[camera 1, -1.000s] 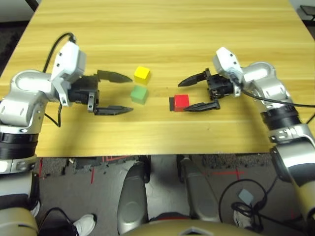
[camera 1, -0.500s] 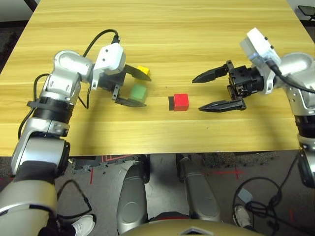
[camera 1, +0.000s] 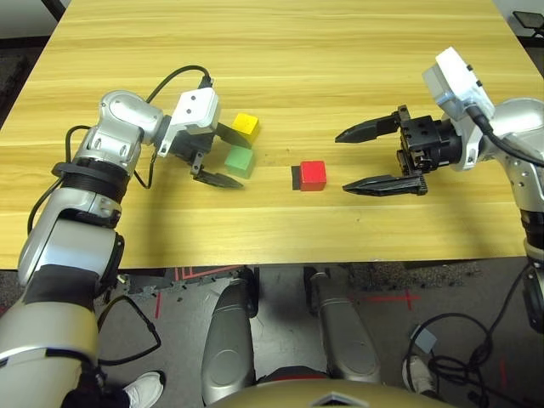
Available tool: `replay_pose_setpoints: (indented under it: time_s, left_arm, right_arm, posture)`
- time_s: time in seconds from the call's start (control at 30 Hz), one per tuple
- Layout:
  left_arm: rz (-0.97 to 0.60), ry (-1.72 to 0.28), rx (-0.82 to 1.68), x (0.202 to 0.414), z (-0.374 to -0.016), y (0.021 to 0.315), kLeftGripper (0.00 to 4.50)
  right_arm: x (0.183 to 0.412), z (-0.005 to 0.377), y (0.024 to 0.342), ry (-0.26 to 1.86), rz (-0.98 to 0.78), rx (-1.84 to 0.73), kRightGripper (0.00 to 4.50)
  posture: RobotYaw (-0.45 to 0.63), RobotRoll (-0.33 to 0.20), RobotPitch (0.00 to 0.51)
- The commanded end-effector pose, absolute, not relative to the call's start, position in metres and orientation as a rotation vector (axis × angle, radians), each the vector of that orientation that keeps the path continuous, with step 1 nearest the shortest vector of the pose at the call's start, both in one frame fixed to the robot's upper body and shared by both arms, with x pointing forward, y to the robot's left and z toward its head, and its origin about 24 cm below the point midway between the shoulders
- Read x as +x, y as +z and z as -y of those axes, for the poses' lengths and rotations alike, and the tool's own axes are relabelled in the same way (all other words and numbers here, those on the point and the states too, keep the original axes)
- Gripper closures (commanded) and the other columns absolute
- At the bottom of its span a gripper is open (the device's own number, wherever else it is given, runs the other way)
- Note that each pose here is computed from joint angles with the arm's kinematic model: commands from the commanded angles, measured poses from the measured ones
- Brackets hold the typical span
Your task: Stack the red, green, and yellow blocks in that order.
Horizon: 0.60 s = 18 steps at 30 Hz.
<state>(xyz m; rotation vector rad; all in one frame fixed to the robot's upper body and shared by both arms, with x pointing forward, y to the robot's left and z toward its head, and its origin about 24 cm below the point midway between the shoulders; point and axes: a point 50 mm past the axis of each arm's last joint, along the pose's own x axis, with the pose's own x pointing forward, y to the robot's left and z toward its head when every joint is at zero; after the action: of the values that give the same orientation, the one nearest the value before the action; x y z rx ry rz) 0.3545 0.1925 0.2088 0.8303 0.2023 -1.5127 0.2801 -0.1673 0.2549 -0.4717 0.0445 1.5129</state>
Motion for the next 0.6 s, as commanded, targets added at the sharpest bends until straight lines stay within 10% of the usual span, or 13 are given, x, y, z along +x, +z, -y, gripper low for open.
replay_pose_setpoints:
  time_s: [0.03, 0.47, 0.6]
  left_arm:
    - [-0.235, -1.504, 0.848, 0.3555, -0.1977, 0.2034, 0.00]
    - [-0.212, -1.494, 0.802, 0.3574, -0.1980, 0.1987, 0.00]
    - [-0.156, -1.461, 0.787, 0.3595, -0.1977, 0.2028, 0.92]
  right_arm:
    - [0.2776, 0.1648, 0.2589, 1.524, -0.023, -0.488, 0.05]
    - [0.2794, 0.1636, 0.2559, 1.520, -0.022, -0.491, 0.05]
    - [0.2799, 0.1640, 0.2541, 1.512, -0.024, -0.489, 0.00]
  posture:
    - [-0.18, -0.164, 0.283]
    - [-0.18, -0.159, 0.289]
    - [-0.18, -0.157, 0.289]
